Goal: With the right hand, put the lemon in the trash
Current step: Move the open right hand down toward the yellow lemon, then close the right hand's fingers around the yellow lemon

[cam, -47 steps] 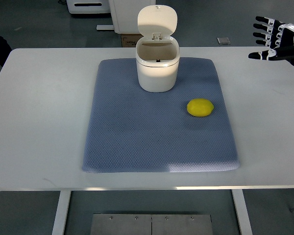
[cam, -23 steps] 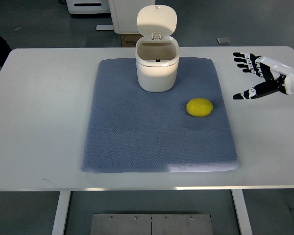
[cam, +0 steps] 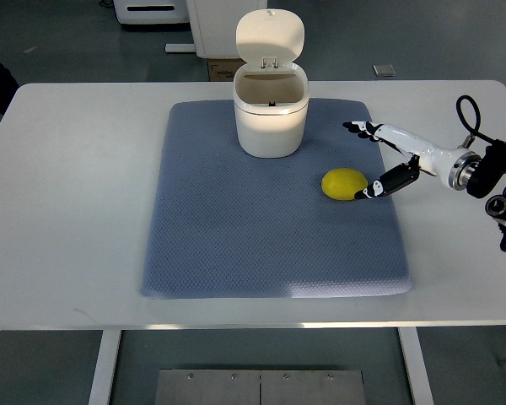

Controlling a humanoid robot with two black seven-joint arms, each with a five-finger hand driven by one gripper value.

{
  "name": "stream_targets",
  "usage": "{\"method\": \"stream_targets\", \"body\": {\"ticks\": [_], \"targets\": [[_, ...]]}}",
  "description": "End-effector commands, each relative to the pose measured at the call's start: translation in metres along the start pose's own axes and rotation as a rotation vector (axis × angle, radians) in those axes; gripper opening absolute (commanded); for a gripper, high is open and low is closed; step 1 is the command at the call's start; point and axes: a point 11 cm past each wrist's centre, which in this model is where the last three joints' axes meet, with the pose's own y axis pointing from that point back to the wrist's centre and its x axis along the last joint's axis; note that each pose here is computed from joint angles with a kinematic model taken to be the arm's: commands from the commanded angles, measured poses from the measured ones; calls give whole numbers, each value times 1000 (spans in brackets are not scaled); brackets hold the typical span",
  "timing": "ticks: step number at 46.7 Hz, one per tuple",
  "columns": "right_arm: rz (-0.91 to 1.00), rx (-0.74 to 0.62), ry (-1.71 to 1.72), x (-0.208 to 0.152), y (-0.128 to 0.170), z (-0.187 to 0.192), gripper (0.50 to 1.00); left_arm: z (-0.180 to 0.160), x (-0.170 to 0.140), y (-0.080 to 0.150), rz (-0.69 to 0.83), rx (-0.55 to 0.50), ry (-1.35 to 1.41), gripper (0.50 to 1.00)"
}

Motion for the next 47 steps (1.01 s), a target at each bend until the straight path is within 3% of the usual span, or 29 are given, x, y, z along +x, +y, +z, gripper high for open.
{"method": "stream_targets", "body": {"ticks": [1,25,34,47], "targets": [[-1,-8,41,-4,-7,0,937,0,0,0,0,-1,0,1000],[-49,-50,143,-21,-22,11,935,-1,0,0,0,2,0,1000],[-51,-60,141,-22,-22,12,816,0,0,0,0,1,0,1000],[-50,-73,135,-22,-22,14,765,0,0,0,0,1,0,1000]]}}
